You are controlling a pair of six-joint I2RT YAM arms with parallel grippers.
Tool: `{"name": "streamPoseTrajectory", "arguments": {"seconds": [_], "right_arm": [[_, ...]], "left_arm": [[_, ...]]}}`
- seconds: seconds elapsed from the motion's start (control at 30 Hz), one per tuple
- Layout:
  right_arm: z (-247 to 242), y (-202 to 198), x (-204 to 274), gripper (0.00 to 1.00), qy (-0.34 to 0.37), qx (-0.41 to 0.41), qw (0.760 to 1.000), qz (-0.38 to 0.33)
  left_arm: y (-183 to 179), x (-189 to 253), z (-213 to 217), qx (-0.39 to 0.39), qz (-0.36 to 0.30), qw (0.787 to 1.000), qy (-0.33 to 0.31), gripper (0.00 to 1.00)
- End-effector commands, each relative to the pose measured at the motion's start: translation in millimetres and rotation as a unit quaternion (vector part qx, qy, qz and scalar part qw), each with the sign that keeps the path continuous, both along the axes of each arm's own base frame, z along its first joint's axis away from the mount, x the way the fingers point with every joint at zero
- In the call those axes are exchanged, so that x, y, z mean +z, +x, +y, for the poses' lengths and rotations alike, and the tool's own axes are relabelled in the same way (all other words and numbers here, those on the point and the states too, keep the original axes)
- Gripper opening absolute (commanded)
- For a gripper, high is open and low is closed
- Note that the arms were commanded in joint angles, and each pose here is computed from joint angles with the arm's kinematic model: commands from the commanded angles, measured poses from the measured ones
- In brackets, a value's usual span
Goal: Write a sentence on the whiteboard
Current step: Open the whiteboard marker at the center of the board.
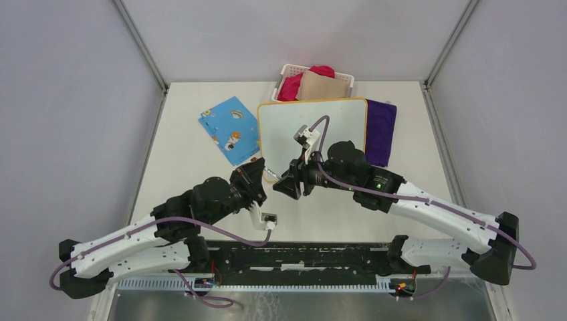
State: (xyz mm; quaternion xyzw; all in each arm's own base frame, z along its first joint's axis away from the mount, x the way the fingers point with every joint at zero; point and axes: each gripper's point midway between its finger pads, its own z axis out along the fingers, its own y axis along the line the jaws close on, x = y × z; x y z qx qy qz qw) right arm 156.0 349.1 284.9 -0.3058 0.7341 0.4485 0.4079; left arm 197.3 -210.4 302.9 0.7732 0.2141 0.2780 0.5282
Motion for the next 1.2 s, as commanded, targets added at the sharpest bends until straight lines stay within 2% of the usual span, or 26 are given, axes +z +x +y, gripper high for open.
{"name": "streamPoseTrajectory", "arguments": {"seconds": [0.0,0.23,0.37,0.43,0.5,0.57,0.63,0.67,0.77,0.83,0.93,1.0,1.1,1.17], "right_arm": [[9,6,15,0.55,0.033,0.004,0.999,-0.003],[20,7,16,0.41,0.038,0.025,0.999,0.008],[22,6,12,0.25,0.035,0.031,0.999,0.011],[19,7,11,0.16,0.034,0.028,0.999,0.004],[13,9,9,0.08,0.028,0.018,0.999,-0.009],[3,13,2,0.01,0.013,-0.003,1.0,-0.023],[-13,21,-6,0.0,-0.008,-0.035,0.998,-0.042],[-22,22,-9,0.0,-0.016,-0.048,0.997,-0.053],[-47,26,-16,0.0,-0.027,-0.085,0.992,-0.087],[-63,29,-19,0.0,-0.032,-0.107,0.988,-0.111],[-79,30,-22,0.0,-0.033,-0.124,0.982,-0.14],[-85,27,-22,0.0,-0.028,-0.123,0.98,-0.155],[-89,26,-25,0.0,-0.028,-0.122,0.978,-0.169],[-90,26,-25,0.0,-0.023,-0.124,0.977,-0.174]], "left_arm": [[0,16,-1,-0.006,-0.035,0.999,-0.01,0.02],[-2,17,-1,-0.012,-0.037,0.999,-0.009,0.02],[-2,16,0,-0.011,-0.036,0.999,-0.011,0.02],[-3,15,1,-0.01,-0.031,0.999,-0.016,0.09],[-4,13,2,-0.006,-0.014,0.999,-0.034,0.25],[-6,11,3,0.002,0.023,0.997,-0.07,0.47],[-8,9,4,0.017,0.082,0.989,-0.119,0.96],[-10,9,4,0.028,0.119,0.981,-0.153,0.99],[-15,11,3,0.073,0.247,0.921,-0.293,1.0],[-15,15,1,0.106,0.315,0.857,-0.393,1.0],[-17,14,-6,0.14,0.401,0.755,-0.5,1.0],[-24,17,-20,0.13,0.466,0.673,-0.56,1.0],[-40,27,-48,0.086,0.56,0.554,-0.61,1.0],[-41,33,-65,0.076,0.601,0.491,-0.626,1.0]]}}
